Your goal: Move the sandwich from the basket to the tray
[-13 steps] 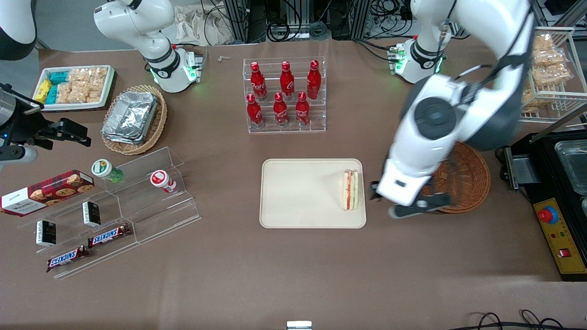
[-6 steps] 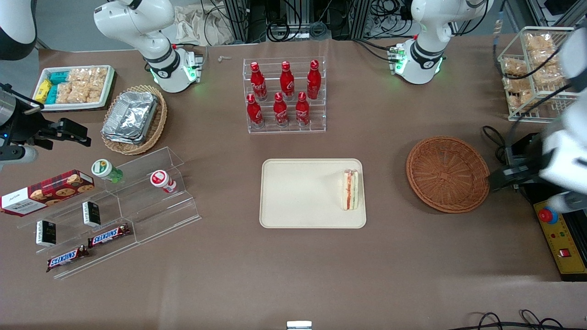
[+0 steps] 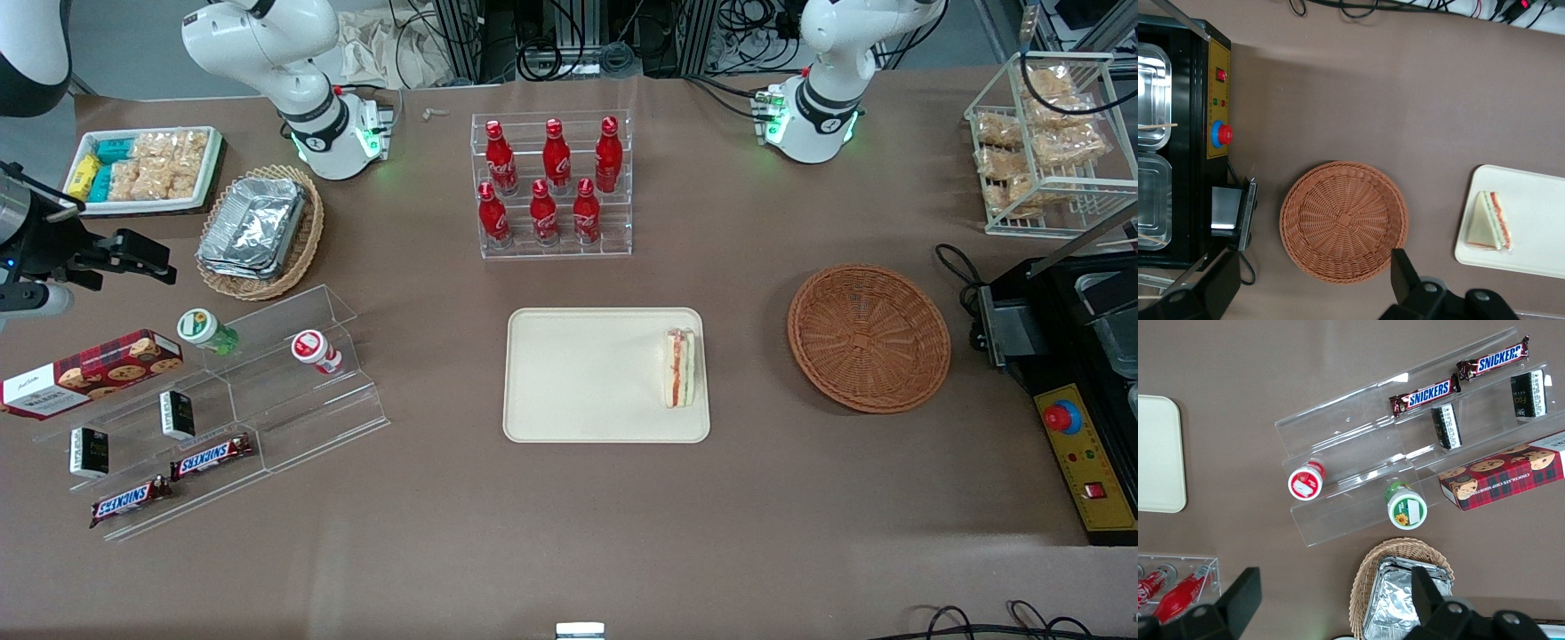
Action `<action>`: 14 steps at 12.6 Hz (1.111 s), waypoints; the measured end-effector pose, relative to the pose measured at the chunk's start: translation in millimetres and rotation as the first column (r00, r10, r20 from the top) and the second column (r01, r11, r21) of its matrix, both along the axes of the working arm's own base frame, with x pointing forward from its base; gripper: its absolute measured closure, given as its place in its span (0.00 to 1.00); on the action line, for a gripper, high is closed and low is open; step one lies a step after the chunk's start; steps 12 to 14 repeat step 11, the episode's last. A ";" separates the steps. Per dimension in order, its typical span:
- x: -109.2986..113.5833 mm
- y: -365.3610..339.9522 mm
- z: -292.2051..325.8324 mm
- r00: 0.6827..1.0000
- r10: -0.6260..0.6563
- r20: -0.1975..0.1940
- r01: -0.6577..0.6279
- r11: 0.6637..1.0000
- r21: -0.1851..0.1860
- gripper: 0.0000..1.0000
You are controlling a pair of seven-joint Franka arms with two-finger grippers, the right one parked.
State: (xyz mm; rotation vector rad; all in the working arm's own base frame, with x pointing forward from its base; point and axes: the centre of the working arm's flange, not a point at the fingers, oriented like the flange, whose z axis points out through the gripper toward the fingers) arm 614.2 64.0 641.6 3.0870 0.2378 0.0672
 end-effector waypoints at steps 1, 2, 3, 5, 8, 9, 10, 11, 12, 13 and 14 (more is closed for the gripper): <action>-2.9 -10.9 -9.4 1.000 -0.011 0.013 0.011 1.000 0.011 0.00; -8.0 -30.6 -20.6 0.999 -0.030 0.035 0.029 0.999 0.023 0.00; -16.8 -51.0 -32.2 0.998 -0.037 0.055 0.036 0.999 0.029 0.00; -38.1 -81.0 -50.7 0.998 -0.026 0.062 0.024 0.999 0.037 0.00; -53.6 -108.0 -67.0 0.994 -0.104 0.028 0.102 0.993 0.060 0.00; -54.8 -116.2 -71.0 0.988 -0.154 0.016 0.152 0.986 0.065 0.00; -55.5 -121.1 -72.2 0.980 -0.197 0.006 0.196 0.978 0.068 0.00; -56.5 -121.7 -71.0 0.973 -0.229 -0.008 0.229 0.971 0.067 0.00; -56.5 -121.7 -71.0 0.973 -0.229 -0.008 0.229 0.971 0.067 0.00; -56.5 -121.7 -71.0 0.973 -0.229 -0.008 0.229 0.971 0.067 0.00; -56.5 -121.7 -71.0 0.973 -0.229 -0.008 0.229 0.971 0.067 0.00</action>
